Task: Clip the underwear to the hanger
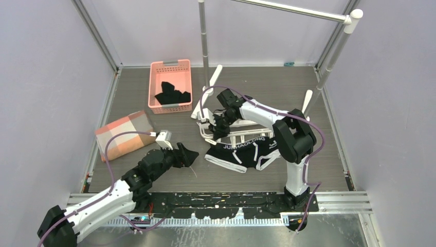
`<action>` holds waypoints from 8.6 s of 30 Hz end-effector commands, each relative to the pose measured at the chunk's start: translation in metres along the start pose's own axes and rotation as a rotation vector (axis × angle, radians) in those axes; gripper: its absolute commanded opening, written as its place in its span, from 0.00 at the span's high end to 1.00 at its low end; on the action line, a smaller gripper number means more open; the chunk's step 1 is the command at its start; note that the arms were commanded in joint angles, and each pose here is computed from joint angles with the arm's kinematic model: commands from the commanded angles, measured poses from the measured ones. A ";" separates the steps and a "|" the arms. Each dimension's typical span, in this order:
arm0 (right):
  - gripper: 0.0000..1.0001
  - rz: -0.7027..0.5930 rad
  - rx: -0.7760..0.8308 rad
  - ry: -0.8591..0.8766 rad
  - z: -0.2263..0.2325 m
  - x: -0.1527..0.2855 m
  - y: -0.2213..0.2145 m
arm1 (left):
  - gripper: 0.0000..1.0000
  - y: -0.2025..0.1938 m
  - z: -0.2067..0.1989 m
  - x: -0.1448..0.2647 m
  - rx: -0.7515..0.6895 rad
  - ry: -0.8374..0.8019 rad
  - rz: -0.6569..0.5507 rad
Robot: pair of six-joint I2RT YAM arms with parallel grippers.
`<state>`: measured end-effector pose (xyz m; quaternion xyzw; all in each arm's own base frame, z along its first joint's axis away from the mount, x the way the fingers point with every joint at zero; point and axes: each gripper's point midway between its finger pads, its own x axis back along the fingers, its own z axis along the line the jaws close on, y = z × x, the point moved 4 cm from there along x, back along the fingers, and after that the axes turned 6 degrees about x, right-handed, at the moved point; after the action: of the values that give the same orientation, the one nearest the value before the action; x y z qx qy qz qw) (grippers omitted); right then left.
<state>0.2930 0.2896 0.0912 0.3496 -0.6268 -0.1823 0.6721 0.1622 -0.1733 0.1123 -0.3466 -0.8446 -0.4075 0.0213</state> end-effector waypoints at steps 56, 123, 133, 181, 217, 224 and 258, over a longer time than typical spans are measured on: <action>0.99 -0.302 0.561 -0.224 0.079 0.123 0.102 | 0.16 0.053 -0.115 0.005 -0.691 -0.796 -0.330; 0.74 -0.270 0.517 -0.263 0.062 0.118 0.098 | 1.00 0.046 -0.117 -0.033 -0.558 -0.643 -0.084; 0.47 -0.299 0.529 -0.279 0.066 0.127 0.107 | 1.00 0.047 -0.114 -0.027 -0.656 -0.587 0.027; 0.50 -0.188 -0.736 -0.793 0.038 0.007 -0.001 | 1.00 0.091 -0.078 -0.122 -0.692 -0.387 0.016; 0.39 -0.299 -0.566 -0.725 0.135 0.053 0.053 | 1.00 0.090 -0.071 -0.119 -0.680 -0.380 0.027; 0.43 -0.291 -0.542 -0.738 0.094 0.077 0.055 | 1.00 0.089 -0.070 -0.120 -0.668 -0.382 0.025; 0.67 -0.150 -0.759 -0.544 0.167 0.000 0.006 | 1.00 0.077 -0.055 -0.121 -0.651 -0.362 0.008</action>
<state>0.1382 0.2495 0.0615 0.0224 -0.6639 -0.5134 0.5434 0.2768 -0.2466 0.1326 -0.4533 -0.6486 -0.5812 -0.1897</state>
